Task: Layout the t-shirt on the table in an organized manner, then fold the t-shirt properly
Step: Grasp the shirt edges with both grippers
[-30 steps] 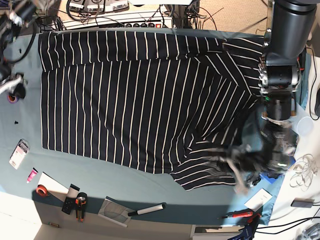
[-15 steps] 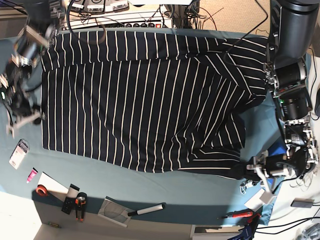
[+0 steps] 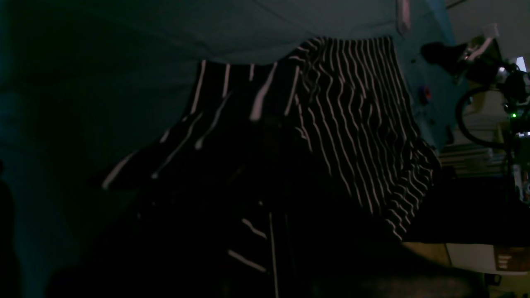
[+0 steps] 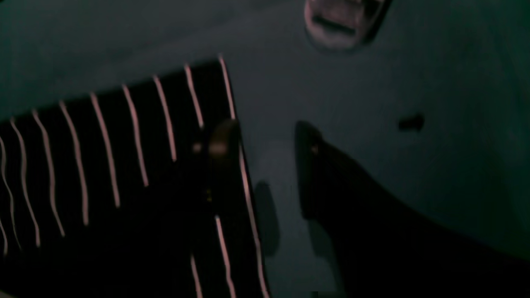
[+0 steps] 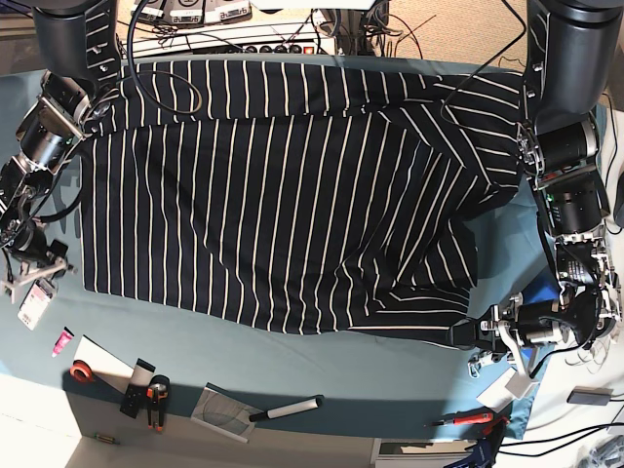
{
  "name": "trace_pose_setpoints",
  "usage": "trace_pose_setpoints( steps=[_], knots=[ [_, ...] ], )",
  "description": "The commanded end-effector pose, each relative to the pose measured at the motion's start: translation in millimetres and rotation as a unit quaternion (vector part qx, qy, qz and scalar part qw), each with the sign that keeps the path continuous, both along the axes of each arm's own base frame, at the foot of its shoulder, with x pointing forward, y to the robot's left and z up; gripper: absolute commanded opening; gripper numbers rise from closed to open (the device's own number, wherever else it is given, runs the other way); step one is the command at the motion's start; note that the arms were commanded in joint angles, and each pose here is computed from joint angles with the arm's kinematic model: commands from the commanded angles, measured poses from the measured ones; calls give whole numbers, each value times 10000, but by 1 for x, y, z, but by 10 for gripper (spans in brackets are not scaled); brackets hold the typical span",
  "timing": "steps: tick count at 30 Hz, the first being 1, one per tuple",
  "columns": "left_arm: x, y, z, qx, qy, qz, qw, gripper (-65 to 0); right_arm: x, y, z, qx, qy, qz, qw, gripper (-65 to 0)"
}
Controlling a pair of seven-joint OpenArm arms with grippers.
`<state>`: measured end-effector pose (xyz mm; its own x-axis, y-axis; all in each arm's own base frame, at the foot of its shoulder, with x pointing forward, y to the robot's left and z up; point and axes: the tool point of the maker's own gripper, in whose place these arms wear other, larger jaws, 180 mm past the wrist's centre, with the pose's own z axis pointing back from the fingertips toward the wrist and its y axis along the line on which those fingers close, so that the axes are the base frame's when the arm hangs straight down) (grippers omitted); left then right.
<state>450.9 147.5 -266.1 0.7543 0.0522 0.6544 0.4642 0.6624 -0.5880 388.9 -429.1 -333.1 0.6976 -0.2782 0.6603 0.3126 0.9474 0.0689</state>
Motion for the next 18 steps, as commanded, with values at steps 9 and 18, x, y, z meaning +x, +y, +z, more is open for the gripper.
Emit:
trace_pose_setpoints(
  steps=[9,18],
  knots=[
    [12,3,29,-106,-381,42,9992,-650,17,3,12,-606,-238,438,9969,-328],
    [12,1,33,-221,-429,31,9988,-650,-1,11,-57,-206,332,131,9992,-329]
  ],
)
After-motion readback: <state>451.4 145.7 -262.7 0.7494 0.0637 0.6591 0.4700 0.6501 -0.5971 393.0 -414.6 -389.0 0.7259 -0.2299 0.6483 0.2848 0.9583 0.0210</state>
